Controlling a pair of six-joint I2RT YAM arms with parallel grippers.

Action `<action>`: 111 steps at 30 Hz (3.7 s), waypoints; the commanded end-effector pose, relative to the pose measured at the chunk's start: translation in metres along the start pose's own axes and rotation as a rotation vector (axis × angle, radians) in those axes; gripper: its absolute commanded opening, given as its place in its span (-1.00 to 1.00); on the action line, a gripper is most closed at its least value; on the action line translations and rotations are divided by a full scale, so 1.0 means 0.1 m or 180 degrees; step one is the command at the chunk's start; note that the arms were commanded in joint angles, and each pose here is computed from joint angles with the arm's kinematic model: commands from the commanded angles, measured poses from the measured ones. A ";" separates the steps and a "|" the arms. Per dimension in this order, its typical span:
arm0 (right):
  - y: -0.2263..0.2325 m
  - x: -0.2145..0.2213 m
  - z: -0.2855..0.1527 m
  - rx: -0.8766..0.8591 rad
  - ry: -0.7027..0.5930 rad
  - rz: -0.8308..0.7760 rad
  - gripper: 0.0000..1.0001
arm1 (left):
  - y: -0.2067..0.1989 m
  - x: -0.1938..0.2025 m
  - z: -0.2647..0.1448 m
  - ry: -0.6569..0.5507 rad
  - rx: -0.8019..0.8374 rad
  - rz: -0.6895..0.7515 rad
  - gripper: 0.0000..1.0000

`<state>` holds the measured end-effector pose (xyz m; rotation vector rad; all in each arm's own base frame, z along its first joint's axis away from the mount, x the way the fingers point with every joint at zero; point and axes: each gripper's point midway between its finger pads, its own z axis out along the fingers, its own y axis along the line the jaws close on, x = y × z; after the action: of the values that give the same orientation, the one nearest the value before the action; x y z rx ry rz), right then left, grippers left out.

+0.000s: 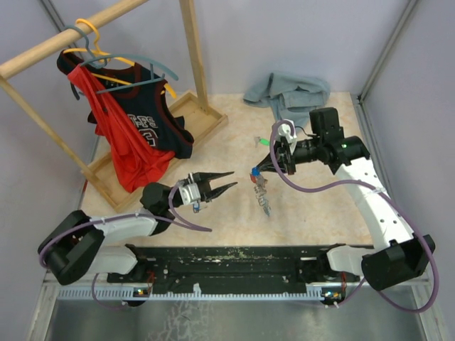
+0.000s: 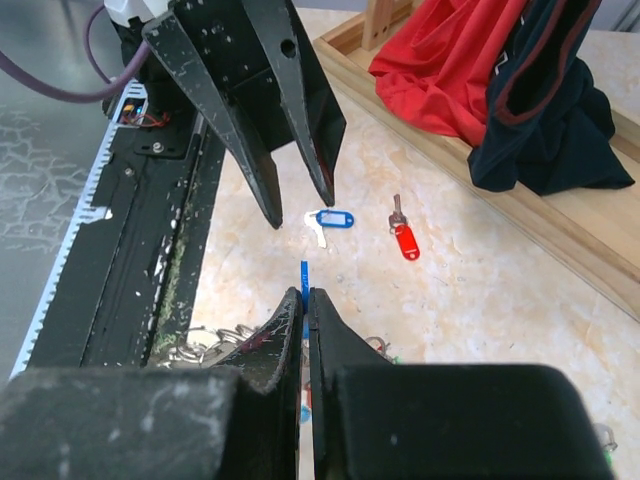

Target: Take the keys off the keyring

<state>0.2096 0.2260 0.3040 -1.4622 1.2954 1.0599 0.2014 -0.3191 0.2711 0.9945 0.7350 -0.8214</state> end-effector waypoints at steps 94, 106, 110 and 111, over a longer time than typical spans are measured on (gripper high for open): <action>0.09 -0.14 0.00 -0.0110 -0.0119 -0.0240 -1.00 | -0.08 0.31 0.51 0.0811 0.0550 -0.0925 -1.00; 0.05 -0.05 -0.13 0.0057 -0.0046 -0.0140 -1.00 | 0.13 -0.01 0.35 0.0537 0.0013 -0.0770 -1.00; 0.07 -0.01 -0.14 0.0074 -0.0022 -0.0133 -1.00 | 0.17 -0.07 0.33 0.0459 -0.0071 -0.0744 -1.00; 0.06 0.01 -0.14 0.0082 -0.0007 -0.0125 -1.00 | 0.18 -0.10 0.33 0.0430 -0.0086 -0.0740 -1.00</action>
<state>0.2124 0.2147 0.2977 -1.4561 1.3131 1.0309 0.2173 -0.3483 0.2641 1.0463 1.0871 -0.9658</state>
